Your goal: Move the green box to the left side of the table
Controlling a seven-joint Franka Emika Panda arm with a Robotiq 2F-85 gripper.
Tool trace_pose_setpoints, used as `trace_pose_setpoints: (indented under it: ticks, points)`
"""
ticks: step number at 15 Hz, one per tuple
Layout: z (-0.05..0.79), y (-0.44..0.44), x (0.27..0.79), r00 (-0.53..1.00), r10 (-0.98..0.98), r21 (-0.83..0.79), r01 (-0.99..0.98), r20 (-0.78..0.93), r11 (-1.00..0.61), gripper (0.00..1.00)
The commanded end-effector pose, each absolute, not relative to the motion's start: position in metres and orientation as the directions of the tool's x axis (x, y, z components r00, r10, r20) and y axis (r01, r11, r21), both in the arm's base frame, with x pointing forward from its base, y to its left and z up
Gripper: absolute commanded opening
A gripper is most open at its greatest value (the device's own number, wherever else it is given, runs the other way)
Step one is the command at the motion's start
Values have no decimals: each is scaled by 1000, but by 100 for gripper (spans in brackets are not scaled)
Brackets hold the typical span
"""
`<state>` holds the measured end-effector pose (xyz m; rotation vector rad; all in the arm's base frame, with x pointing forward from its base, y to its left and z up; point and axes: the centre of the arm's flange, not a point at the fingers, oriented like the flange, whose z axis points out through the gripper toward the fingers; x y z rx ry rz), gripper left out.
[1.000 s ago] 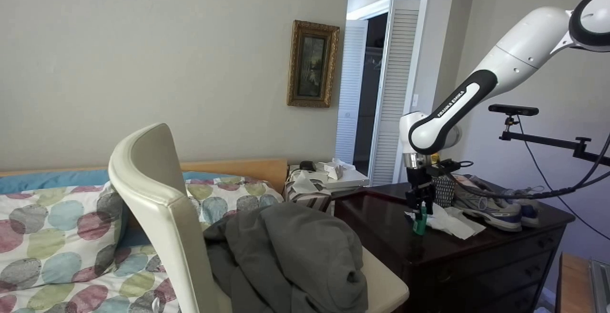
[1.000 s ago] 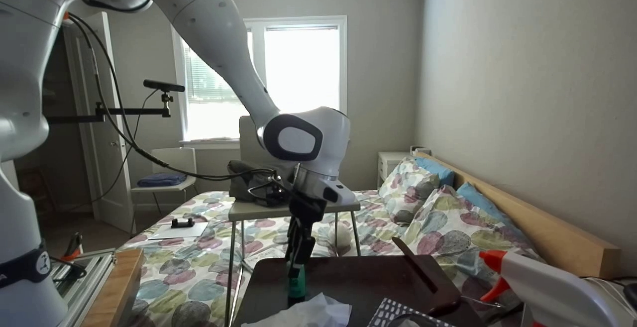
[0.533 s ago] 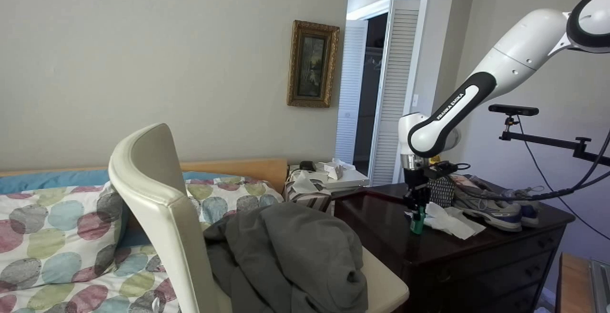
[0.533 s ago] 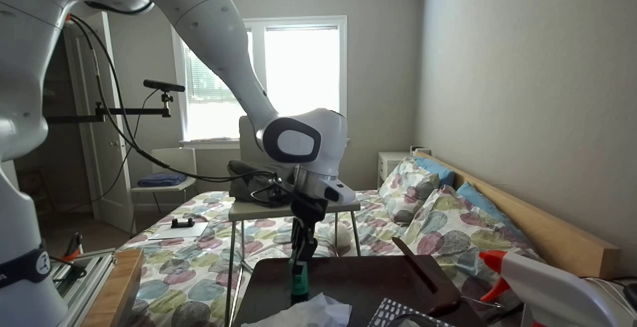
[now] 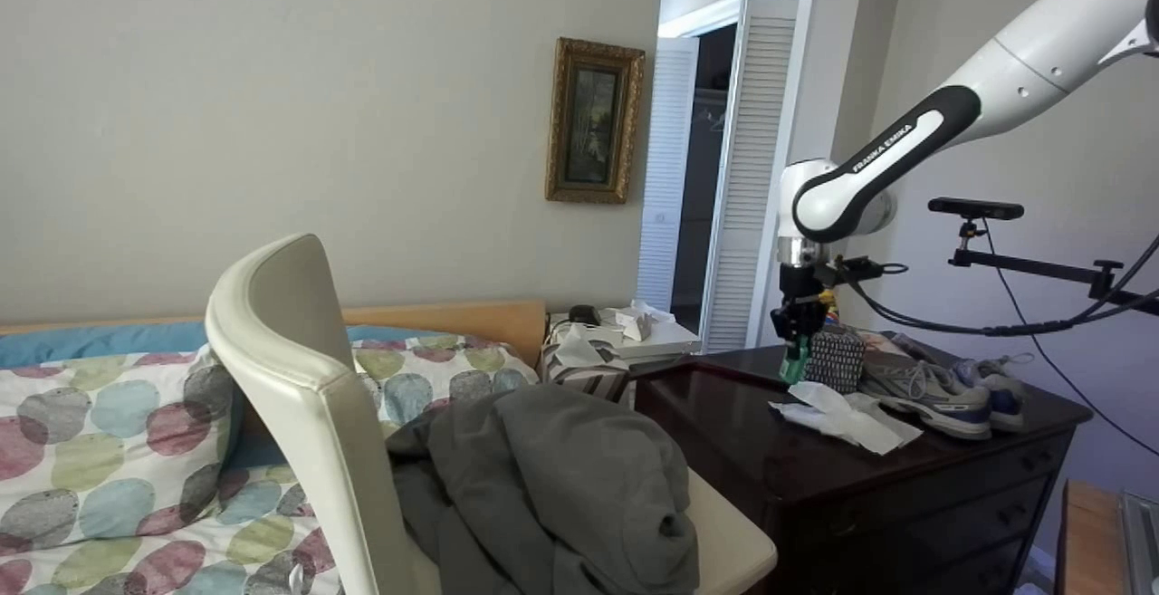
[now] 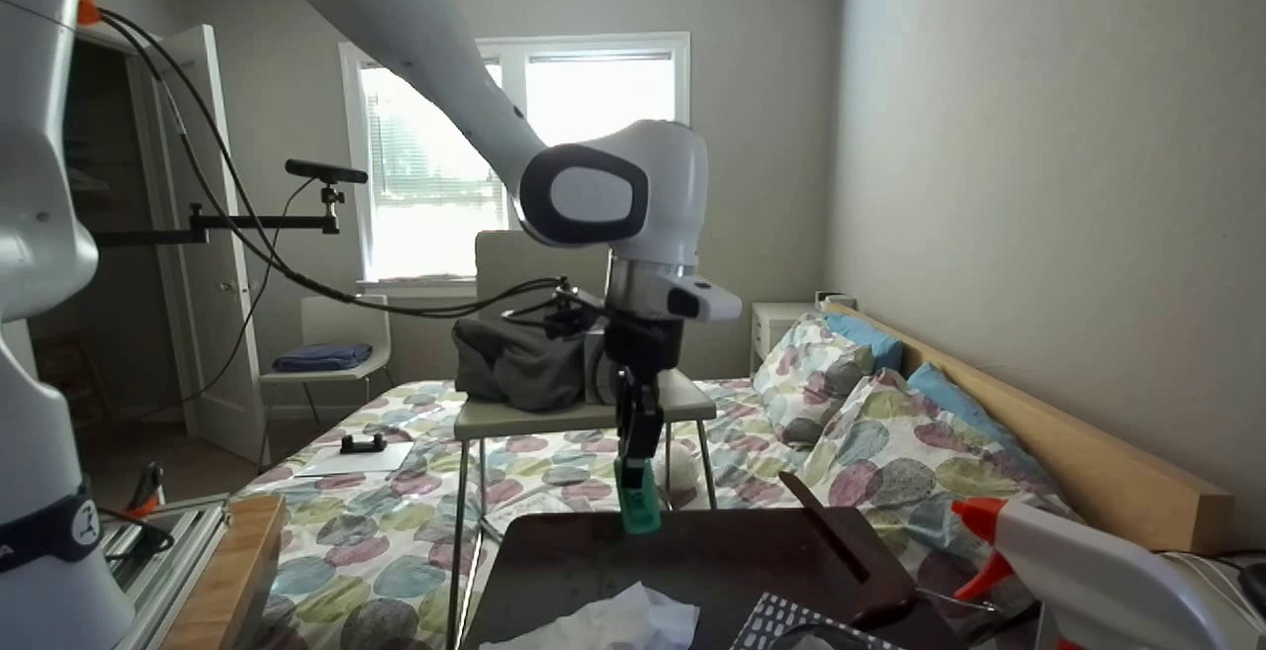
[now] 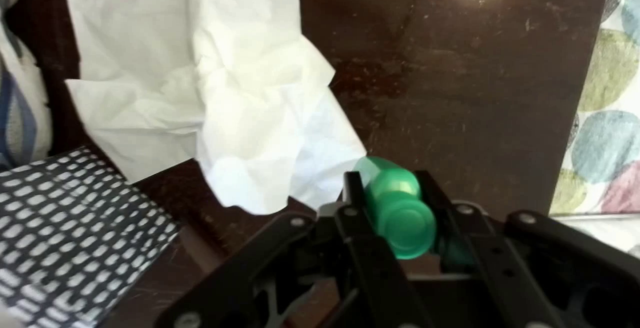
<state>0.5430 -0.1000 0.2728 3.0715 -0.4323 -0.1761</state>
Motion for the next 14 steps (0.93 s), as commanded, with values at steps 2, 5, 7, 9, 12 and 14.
trace_pose_setpoints:
  ticks: [2,5,7,9,12,14]
  points:
    - [329,-177,555,894,-442,-23,-444,-68,-896,7]
    - [345,-223,569,842,-537,-101,-539,-41,-836,7]
    - [349,-245,582,819,-574,-152,-571,-27,-807,7]
    - [346,-259,598,799,-600,-169,-595,-28,-785,7]
    - [345,-252,580,800,-600,-147,-595,-17,-790,29]
    - [339,-254,590,802,-597,-143,-594,-26,-792,29]
